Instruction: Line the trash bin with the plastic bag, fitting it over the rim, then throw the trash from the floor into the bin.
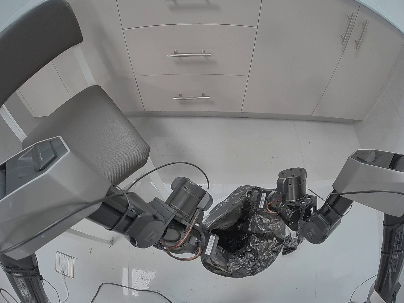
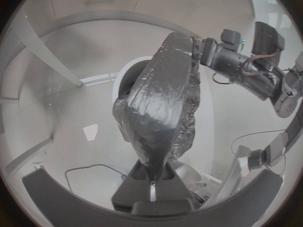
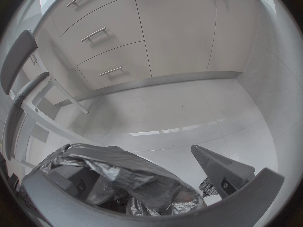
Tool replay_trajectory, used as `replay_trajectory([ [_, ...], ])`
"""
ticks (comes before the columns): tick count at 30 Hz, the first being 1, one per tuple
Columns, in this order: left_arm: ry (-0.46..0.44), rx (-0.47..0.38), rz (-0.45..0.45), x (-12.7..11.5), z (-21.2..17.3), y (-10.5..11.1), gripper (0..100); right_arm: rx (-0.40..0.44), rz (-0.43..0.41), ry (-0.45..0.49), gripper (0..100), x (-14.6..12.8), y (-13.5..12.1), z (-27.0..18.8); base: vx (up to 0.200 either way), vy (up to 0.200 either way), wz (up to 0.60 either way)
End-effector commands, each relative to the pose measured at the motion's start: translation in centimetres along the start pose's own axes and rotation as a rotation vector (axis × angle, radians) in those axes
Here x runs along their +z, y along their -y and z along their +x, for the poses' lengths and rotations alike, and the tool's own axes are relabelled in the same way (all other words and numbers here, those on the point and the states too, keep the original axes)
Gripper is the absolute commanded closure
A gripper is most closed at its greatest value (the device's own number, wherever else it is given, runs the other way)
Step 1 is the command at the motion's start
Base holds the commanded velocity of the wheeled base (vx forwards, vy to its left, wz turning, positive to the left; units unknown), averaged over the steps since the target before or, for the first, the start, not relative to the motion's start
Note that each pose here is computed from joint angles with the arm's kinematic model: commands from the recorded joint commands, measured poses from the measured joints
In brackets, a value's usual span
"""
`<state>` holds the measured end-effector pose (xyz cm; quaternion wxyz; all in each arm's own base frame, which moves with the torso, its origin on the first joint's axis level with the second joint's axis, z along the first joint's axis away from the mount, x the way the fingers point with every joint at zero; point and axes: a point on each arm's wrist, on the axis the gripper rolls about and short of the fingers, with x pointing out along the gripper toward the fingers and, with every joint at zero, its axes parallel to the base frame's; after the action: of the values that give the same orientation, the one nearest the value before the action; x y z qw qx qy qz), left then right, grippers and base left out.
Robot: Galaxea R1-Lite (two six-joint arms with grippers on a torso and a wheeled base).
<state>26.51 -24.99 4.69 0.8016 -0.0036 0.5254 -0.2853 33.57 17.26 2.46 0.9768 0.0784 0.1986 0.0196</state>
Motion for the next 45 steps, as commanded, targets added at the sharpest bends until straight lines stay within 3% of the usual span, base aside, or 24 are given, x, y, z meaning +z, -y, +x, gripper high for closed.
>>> replay_trajectory([
  [1,-0.006,0.072,0.0,1.1,1.3,0.2,100,0.02,-0.004,-0.014,0,-0.3,0.0,0.1,0.0,0.0,0.0],
  [8,-0.006,0.081,0.0,1.2,1.3,0.1,100,0.042,0.004,0.004,0,-0.7,0.1,0.2,0.0,0.0,0.0],
  [10,-0.01,0.107,-0.001,1.1,1.8,-0.2,100,0.06,0.02,0.052,0,-1.2,0.2,0.6,0.0,0.0,0.0],
  [19,0.026,0.215,0.034,1.1,2.2,-0.6,100,0.079,0.006,0.09,0,-1.9,0.3,1.1,0.0,0.0,0.0],
  [33,0.046,0.2,0.042,1.0,2.1,0.1,100,0.079,0.014,0.1,0,-1.6,0.3,1.2,0.0,0.0,0.0],
  [34,0.047,0.202,0.04,1.0,2.1,0.1,0,0.079,0.014,0.1,0,-1.6,0.3,1.2,0.0,0.0,0.0],
  [42,0.075,0.245,0.04,1.1,1.9,0.1,0,0.081,0.017,0.104,0,-1.4,0.3,1.1,0.0,0.0,0.0],
  [45,0.133,0.239,0.008,1.7,1.4,0.3,0,0.081,0.019,0.105,0,-1.4,0.3,1.1,0.0,0.0,0.0],
])
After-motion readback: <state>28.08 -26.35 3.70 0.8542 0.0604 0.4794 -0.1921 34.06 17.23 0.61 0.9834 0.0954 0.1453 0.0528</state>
